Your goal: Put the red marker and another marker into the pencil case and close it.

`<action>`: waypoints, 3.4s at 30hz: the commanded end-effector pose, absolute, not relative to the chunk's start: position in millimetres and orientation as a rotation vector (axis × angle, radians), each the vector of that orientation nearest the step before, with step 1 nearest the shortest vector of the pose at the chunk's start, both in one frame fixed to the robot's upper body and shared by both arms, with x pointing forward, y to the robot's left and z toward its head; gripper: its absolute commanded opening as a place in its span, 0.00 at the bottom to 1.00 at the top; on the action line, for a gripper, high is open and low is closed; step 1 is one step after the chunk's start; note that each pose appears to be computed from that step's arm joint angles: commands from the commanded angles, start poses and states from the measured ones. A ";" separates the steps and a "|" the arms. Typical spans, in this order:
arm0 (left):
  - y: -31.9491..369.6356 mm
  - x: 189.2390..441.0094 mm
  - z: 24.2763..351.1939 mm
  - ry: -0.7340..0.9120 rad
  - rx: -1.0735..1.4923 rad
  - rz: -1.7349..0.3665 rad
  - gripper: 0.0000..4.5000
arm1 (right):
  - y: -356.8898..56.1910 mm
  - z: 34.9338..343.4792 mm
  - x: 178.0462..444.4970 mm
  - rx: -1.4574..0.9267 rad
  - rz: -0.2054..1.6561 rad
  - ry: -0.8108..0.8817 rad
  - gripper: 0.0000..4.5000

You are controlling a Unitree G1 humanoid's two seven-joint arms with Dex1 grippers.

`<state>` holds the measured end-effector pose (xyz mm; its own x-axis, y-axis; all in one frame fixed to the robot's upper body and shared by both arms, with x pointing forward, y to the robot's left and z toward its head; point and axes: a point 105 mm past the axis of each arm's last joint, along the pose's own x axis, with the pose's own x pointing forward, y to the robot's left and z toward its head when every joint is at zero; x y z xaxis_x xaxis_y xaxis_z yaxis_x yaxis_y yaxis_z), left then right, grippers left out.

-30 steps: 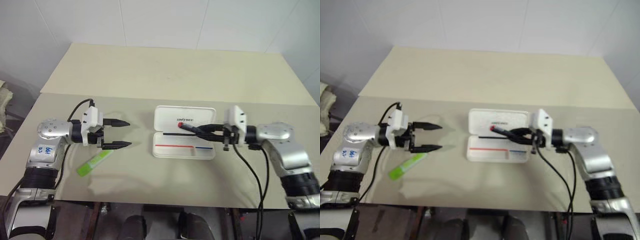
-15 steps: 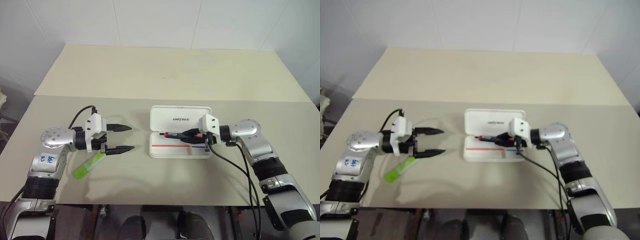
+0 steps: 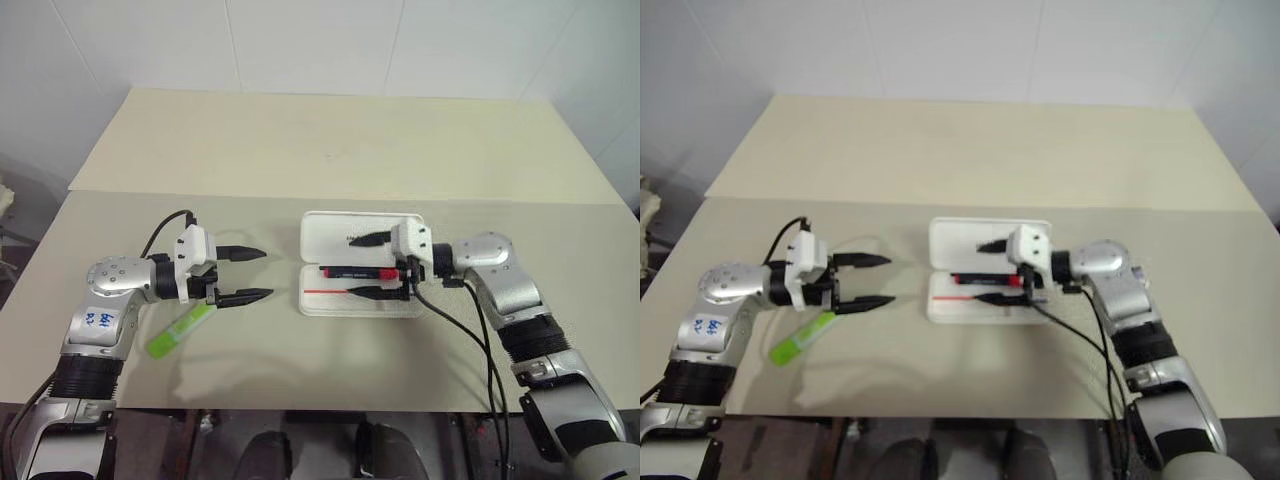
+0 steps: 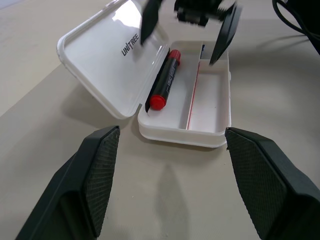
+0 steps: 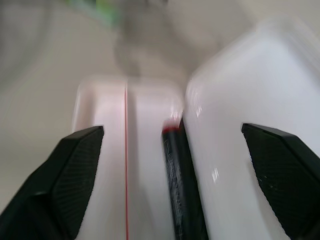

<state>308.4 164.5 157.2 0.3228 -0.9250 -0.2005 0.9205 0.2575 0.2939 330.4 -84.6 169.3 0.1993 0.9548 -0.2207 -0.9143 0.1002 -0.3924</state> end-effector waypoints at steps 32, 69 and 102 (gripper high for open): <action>287.8 223.0 101.7 0.203 0.323 -0.577 0.80 | -156.1 220.2 282.5 -0.323 1.113 -0.136 0.99; 274.1 245.3 56.8 0.281 0.222 -0.652 0.25 | -136.7 221.6 230.8 -0.421 1.473 -0.137 1.00; 102.5 293.5 169.5 -0.013 0.465 -1.446 0.25 | -219.7 184.2 223.4 -0.436 1.068 0.045 1.00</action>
<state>297.2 115.2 161.3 0.1826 -0.9491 -0.2566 0.9562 0.1106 0.2711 227.0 -217.7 170.5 0.4708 0.8440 -0.2569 -0.8745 0.4080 -0.2622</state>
